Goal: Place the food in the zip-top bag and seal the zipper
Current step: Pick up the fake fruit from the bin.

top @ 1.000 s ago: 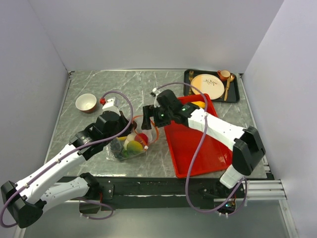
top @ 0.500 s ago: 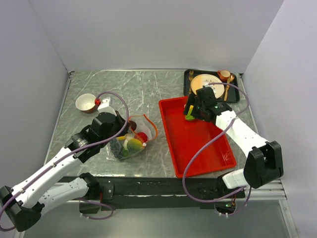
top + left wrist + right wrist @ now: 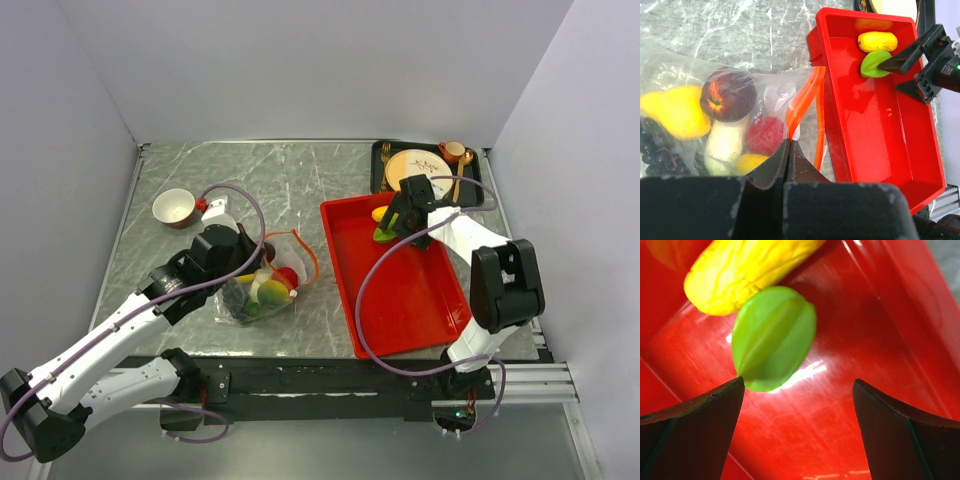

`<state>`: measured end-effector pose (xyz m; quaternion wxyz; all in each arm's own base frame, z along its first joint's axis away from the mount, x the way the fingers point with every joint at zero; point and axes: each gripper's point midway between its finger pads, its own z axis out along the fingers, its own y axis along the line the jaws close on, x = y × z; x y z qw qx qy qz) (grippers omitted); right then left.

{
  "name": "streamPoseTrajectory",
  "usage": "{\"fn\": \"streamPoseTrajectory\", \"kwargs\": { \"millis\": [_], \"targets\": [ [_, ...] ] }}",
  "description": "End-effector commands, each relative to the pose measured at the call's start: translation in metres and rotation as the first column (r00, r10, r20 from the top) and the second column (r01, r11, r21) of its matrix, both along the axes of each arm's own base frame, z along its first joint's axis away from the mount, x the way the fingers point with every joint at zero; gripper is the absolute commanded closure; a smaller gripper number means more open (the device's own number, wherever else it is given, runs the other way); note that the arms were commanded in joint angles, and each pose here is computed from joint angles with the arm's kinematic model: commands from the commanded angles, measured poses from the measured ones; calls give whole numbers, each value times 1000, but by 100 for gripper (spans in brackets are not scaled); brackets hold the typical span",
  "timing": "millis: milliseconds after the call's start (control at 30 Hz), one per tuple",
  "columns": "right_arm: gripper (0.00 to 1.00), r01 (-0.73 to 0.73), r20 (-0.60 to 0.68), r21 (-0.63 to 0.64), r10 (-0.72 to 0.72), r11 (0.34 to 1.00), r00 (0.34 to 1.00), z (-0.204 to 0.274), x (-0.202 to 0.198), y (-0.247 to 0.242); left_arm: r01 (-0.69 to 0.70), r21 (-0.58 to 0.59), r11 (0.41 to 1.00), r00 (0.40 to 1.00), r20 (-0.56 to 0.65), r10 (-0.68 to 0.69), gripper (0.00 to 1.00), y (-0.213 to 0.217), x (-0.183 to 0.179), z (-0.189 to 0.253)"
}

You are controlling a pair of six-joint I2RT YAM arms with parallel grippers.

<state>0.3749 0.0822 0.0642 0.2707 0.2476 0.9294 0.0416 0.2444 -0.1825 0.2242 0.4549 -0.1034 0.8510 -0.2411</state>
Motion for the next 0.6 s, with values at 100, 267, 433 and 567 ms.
{"fn": "streamPoseTrajectory", "kwargs": {
  "millis": [100, 267, 433, 567],
  "targets": [
    [5, -3, 137, 79, -8, 997, 991, 25, 42, 14, -12, -49, 999, 999, 37, 14, 99, -4, 4, 20],
    [5, -3, 108, 71, -5, 998, 994, 13, 45, 15, -7, -42, 999, 1000, 30, 8, 99, -6, 5, 15],
    [15, -21, 83, 73, 15, 997, 996, -1, 45, 18, 1, -29, 1000, 1000, 25, 0, 99, -8, 7, 14],
    [28, -31, 68, 72, 27, 997, 997, -6, 45, 19, 1, -22, 1000, 1000, 19, -1, 99, -8, 6, 11]
  ]
}}
